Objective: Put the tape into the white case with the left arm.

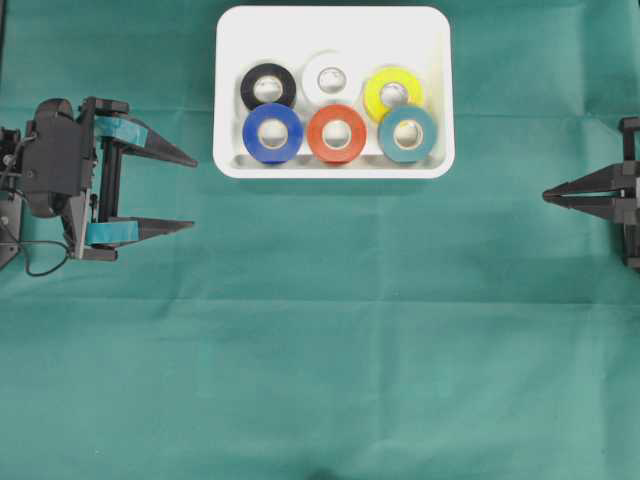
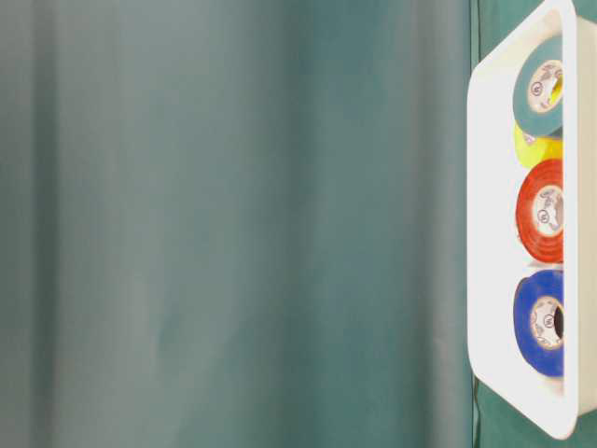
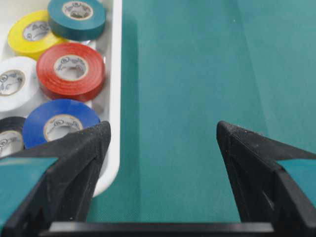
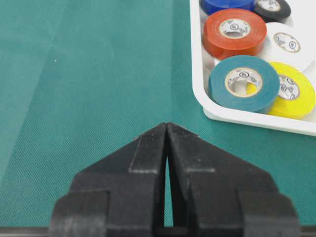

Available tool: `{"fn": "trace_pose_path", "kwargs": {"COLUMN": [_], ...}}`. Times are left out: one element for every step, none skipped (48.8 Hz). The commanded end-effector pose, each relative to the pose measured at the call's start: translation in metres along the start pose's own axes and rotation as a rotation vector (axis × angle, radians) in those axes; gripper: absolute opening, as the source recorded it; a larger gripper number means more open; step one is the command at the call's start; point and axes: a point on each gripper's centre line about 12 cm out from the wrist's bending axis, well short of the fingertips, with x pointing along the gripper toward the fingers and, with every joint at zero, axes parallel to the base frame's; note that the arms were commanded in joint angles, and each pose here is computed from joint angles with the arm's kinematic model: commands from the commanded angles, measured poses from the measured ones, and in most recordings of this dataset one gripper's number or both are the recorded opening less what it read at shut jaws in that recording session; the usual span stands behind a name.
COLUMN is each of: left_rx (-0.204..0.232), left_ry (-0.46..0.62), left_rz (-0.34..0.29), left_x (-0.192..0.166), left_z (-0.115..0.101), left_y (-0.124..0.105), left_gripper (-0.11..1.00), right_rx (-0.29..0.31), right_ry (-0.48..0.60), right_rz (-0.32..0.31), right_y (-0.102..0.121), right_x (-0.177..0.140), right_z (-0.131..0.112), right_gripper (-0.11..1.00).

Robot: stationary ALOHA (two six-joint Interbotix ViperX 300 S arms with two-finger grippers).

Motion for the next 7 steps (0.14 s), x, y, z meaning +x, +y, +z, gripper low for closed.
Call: {"fn": "trace_pose_path", "kwargs": {"left_rx": [-0.001,-0.001,-0.001,-0.003,-0.001,-0.001,-0.003], "left_ry": [-0.027,-0.029,-0.027,-0.029,-0.027,-0.029,-0.027], "left_rz": [0.003,0.003,0.003,0.003,0.003,0.003,0.003], "left_x": [-0.0002,-0.0002,-0.0002,-0.0002,-0.0002,-0.0002,-0.0006], "left_z": [0.0073,0.0079,0.0073,0.0074,0.0073,0.0074,0.0069], "left_y": [0.0006,0.0007,0.0006,0.0006,0.0006,0.0006,0.0006], "left_gripper": [0.86,0.86,0.85,0.85,0.86,0.86,0.86], "right_rx": [0.0,0.0,0.0,0.0,0.0,0.0,0.0], "right_ry": [-0.014,-0.014,-0.015,-0.014,-0.015,-0.014,-0.014], "right_rz": [-0.001,0.0,-0.001,-0.001,-0.001,0.0,0.0], "right_y": [-0.0004,-0.0002,-0.0004,-0.0004,-0.0004,-0.0002,-0.0002], "right_x": [0.0006,0.0006,0.0005,0.0006,0.0005,0.0006,0.0006], "right_z": [0.0048,0.0048,0.005,0.0048,0.005,0.0048,0.0048], "right_gripper": [-0.1,-0.09,-0.1,-0.09,-0.1,-0.09,-0.1]}}
